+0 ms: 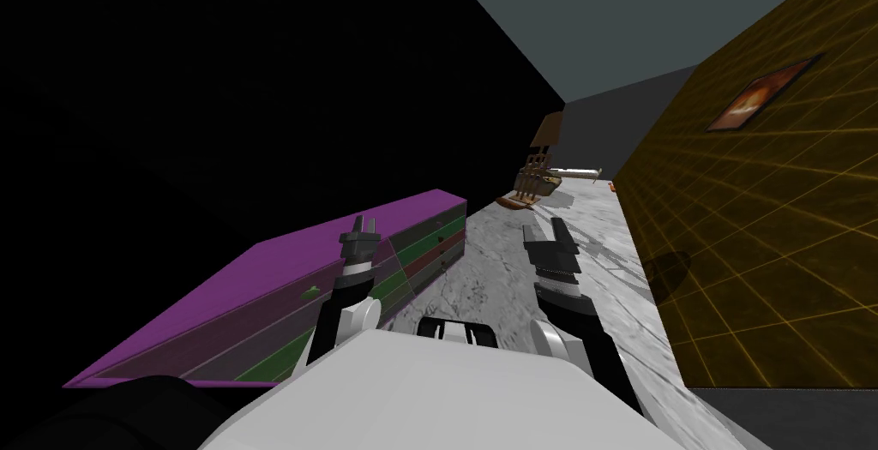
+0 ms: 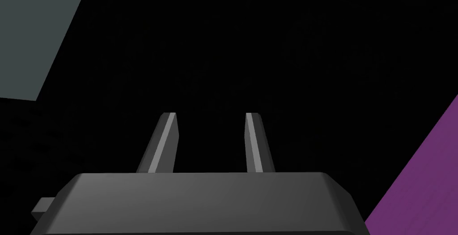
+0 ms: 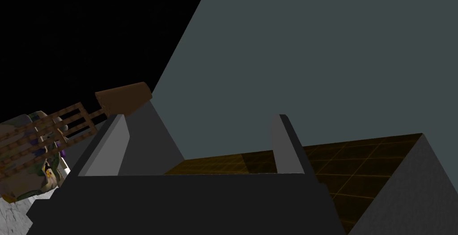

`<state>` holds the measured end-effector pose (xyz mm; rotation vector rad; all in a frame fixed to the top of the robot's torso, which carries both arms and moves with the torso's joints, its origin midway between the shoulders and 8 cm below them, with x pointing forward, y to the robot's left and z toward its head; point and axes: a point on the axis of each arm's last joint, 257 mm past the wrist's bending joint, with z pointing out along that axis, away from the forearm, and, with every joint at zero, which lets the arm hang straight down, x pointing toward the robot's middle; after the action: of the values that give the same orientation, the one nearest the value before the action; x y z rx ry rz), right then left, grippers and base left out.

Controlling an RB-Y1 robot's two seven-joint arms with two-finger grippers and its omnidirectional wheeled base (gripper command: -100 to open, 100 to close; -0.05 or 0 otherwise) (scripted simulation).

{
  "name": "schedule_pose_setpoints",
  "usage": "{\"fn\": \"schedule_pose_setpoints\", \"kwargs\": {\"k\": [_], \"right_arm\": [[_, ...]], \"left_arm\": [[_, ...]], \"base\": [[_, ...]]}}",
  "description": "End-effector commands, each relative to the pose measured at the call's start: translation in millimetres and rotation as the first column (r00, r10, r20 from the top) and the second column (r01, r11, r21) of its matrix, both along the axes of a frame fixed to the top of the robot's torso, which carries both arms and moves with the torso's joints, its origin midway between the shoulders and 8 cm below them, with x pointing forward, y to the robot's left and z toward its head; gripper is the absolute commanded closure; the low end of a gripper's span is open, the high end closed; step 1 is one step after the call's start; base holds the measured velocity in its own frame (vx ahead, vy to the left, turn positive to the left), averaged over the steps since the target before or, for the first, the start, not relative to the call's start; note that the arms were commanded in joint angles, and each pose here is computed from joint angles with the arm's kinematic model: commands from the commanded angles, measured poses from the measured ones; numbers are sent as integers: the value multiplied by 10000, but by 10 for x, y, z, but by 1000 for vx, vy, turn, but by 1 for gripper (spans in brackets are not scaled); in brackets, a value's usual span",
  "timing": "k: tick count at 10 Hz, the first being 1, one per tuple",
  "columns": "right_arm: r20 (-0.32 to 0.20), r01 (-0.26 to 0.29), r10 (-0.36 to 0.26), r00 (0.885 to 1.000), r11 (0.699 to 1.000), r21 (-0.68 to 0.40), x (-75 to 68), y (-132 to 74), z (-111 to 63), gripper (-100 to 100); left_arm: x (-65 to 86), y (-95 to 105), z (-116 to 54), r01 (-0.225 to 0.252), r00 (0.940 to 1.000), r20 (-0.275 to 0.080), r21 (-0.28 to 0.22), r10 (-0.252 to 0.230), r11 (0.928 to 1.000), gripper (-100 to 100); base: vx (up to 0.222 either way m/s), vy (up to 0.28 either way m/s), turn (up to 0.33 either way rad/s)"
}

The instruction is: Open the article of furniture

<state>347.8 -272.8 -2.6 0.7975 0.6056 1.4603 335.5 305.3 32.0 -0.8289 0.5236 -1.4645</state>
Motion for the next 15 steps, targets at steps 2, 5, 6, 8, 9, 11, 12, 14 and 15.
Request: {"fn": "schedule_pose_setpoints", "kwargs": {"k": [2,5,6,8,9,11,12,14,15], "right_arm": [[0,0,0,10000,10000,0,0,0,0,0],[-8,1,-1,10000,10000,2,1,0,-3,0],[-8,1,-1,10000,10000,2,1,0,-3,0],[-8,1,-1,10000,10000,2,1,0,-3,0],[-8,1,-1,10000,10000,3,1,0,-3,0],[-8,1,-1,10000,10000,2,1,0,-3,0],[-8,1,-1,10000,10000,2,1,0,-3,0],[-8,1,-1,10000,10000,3,1,0,-3,0],[-8,1,-1,10000,10000,3,1,0,-3,0]], "left_arm": [[31,-34,-30,169,9998,-134,292,-165,9994,-100],[130,-64,-168,453,9976,-551,787,-410,9959,-100],[170,-57,-233,509,9964,-717,893,-445,9947,-100],[255,-21,-384,564,9933,-1063,1021,-455,9932,-100],[297,7,-466,567,9913,-1239,1052,-435,9928,-100],[380,73,-636,536,9867,-1586,1057,-364,9929,-100],[418,109,-722,506,9840,-1755,1039,-318,9933,-100],[488,184,-890,431,9780,-2076,983,-219,9942,-100],[520,221,-971,390,9747,-2227,952,-169,9947,-100]], "base": [[9,-7,5],[45,-44,21],[81,-57,33],[76,-80,32],[92,-82,38],[101,-71,35],[95,-90,38],[92,-99,45],[85,-104,43]]}}
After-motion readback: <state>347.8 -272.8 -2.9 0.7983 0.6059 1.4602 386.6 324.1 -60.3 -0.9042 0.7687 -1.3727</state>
